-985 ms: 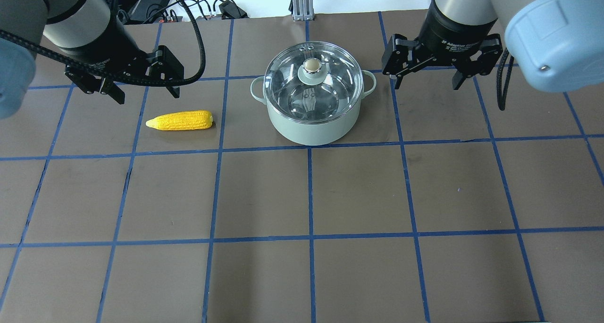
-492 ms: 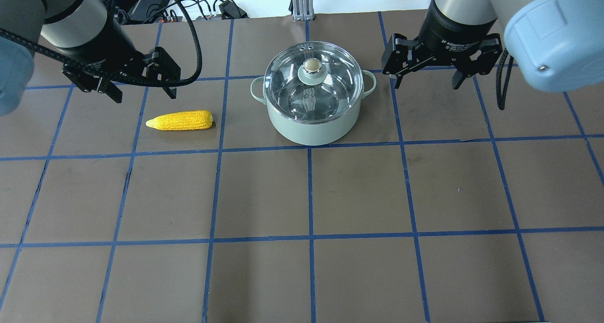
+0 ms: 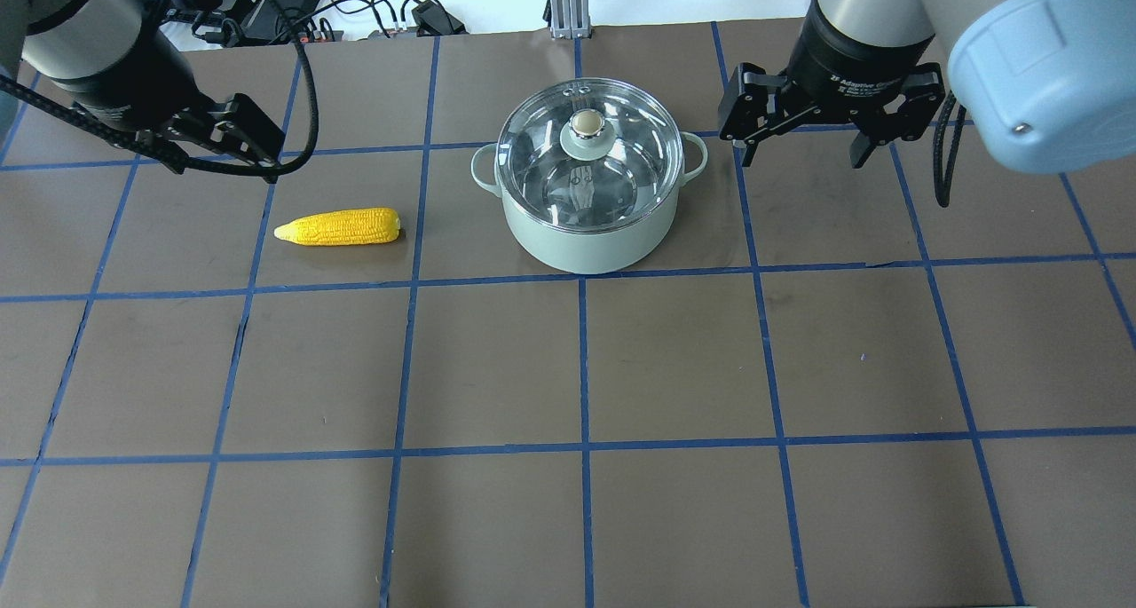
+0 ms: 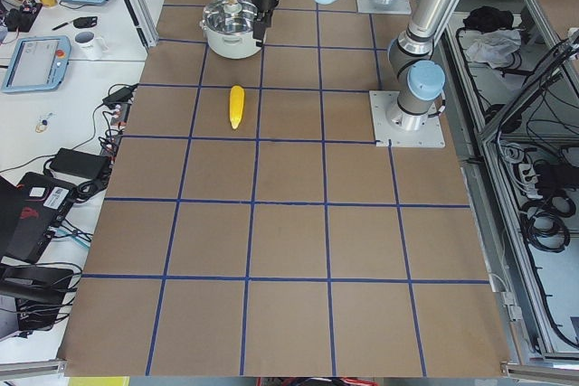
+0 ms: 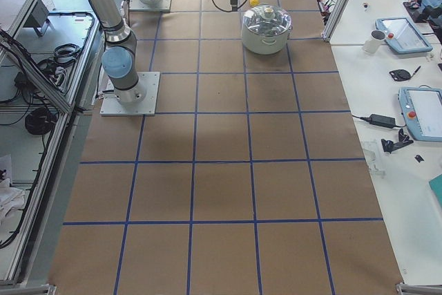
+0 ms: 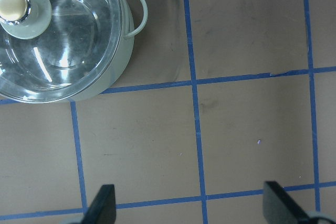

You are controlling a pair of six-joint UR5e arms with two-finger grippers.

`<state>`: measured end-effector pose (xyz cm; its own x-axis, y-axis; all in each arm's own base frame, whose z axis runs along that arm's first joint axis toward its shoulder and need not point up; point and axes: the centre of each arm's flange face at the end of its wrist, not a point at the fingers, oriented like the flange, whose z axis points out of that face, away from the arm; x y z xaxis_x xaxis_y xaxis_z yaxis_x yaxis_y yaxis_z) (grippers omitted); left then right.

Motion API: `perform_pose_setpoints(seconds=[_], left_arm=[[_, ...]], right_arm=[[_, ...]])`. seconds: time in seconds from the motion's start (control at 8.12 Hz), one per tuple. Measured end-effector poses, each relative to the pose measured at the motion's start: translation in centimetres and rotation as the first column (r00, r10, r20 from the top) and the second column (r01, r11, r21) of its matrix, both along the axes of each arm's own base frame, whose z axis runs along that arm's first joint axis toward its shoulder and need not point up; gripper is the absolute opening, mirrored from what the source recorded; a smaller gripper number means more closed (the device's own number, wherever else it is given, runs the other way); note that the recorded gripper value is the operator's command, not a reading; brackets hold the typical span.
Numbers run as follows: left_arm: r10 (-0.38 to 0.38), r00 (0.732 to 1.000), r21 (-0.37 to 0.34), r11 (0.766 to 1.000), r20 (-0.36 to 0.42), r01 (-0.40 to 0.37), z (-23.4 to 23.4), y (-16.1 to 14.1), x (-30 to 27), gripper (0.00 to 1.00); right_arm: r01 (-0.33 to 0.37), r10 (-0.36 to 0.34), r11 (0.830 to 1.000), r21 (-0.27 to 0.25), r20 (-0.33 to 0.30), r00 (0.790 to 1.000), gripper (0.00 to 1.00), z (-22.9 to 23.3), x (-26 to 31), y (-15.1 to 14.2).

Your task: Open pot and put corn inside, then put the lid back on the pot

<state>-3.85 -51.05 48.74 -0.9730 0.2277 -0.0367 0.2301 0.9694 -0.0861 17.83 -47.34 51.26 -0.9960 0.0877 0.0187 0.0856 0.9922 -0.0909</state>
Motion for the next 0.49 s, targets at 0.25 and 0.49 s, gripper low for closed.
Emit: perform_pose_setpoints(seconds=[0.25, 0.49], left_arm=[[-0.212, 0.977, -0.018, 0.977, 0.025, 0.213, -2.1, -2.4, 2.6, 1.00], [-0.439, 0.898, -0.029, 0.898, -0.003, 0.439, -4.8, -4.6, 2.9, 1.00]], right_arm=[[0.000, 0.000, 1.000, 0.000, 0.001, 1.000, 1.00, 0.0, 0.0, 0.0], [0.001, -0.001, 1.000, -0.001, -0.002, 1.000, 1.00, 0.0, 0.0, 0.0]])
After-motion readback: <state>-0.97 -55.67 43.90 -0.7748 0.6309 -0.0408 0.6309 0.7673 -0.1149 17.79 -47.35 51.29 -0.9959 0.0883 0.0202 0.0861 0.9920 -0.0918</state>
